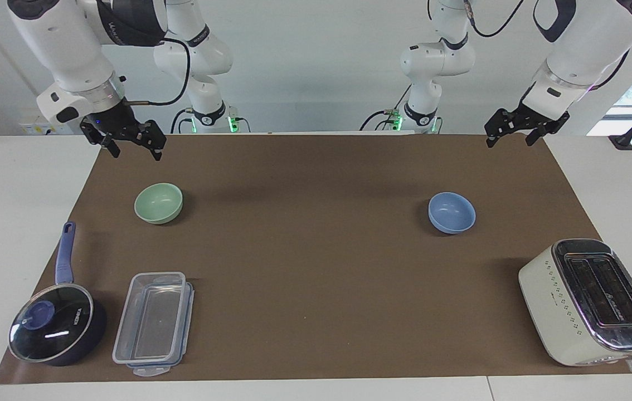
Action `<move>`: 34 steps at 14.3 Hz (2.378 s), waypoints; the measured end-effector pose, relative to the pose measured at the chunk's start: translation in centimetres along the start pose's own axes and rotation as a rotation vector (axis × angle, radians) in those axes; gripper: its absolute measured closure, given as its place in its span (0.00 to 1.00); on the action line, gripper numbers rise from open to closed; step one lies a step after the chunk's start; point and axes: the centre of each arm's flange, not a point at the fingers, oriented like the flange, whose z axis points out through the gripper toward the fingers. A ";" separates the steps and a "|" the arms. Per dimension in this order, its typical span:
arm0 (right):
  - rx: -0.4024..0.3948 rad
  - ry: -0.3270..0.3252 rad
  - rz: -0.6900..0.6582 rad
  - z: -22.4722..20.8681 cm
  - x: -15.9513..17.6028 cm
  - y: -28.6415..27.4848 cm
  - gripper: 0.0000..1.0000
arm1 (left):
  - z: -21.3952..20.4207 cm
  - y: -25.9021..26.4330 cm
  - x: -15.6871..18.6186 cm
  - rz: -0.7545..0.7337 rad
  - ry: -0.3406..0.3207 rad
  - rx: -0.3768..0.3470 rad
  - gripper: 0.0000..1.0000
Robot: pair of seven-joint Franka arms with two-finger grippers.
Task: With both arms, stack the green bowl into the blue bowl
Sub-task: 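Reach the left gripper to the blue bowl while the right gripper reaches the green bowl, then drag the blue bowl toward the table center with the left gripper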
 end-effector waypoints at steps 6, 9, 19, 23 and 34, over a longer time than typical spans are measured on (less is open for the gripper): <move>0.001 0.014 0.002 1.8 -0.2 0.2 0.00 | 5.1 -0.3 2.1 -0.007 0.039 -0.003 0.00; 0.004 0.038 0.009 4.0 -0.8 0.7 0.00 | 14.3 -1.4 3.3 0.028 0.038 -0.005 0.00; 0.002 0.095 -0.060 18.3 -4.5 8.3 0.00 | 26.4 -3.0 2.7 0.115 0.049 -0.008 0.11; -0.002 0.095 -0.109 22.7 -5.1 12.4 0.00 | 28.1 -2.7 2.4 0.129 0.043 -0.009 0.22; -0.004 0.099 -0.135 28.5 -4.9 13.7 0.20 | 27.8 -2.3 2.8 0.148 0.024 -0.030 0.95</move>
